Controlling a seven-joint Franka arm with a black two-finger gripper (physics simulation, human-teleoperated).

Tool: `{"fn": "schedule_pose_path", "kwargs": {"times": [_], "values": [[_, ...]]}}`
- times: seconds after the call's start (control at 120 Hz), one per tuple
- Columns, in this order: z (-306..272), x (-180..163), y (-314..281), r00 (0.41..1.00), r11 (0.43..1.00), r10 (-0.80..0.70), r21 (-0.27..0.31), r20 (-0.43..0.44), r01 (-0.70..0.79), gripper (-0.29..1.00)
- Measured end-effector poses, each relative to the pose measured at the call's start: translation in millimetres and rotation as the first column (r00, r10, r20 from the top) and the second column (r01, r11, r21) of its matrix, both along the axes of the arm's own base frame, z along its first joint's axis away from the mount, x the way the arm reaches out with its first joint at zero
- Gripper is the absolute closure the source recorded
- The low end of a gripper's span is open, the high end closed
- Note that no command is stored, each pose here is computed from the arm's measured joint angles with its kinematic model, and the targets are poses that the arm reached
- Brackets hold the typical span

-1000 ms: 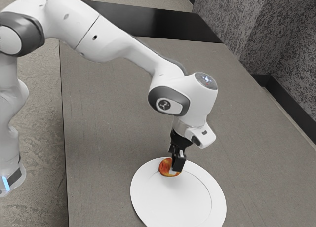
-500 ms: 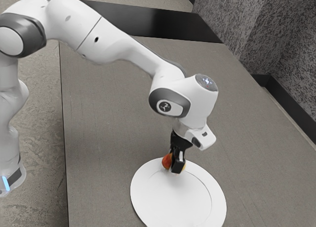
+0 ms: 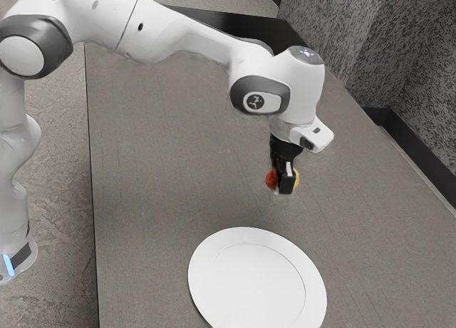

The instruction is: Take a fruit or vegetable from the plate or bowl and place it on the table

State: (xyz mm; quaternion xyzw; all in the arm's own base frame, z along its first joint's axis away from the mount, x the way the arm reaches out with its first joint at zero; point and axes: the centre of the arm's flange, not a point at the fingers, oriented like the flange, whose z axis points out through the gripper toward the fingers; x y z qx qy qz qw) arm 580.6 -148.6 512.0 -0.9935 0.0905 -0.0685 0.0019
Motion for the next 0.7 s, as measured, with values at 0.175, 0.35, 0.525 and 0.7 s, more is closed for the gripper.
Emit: {"fn": "schedule_pose_path", "kwargs": {"times": [0.175,0.35,0.525,0.7], "values": [[6.0,17.9,38.6,0.999,0.999,0.030,0.018,0.019,-0.030,0.46],[-2.3,23.9,53.3,1.000,0.999,0.024,0.035,0.009,-0.024,0.46],[-7.8,28.4,69.7,1.000,0.999,0.026,0.045,0.002,-0.027,0.42],[-8.4,27.8,66.5,1.000,0.999,0.001,0.044,0.000,-0.001,0.12]]}}
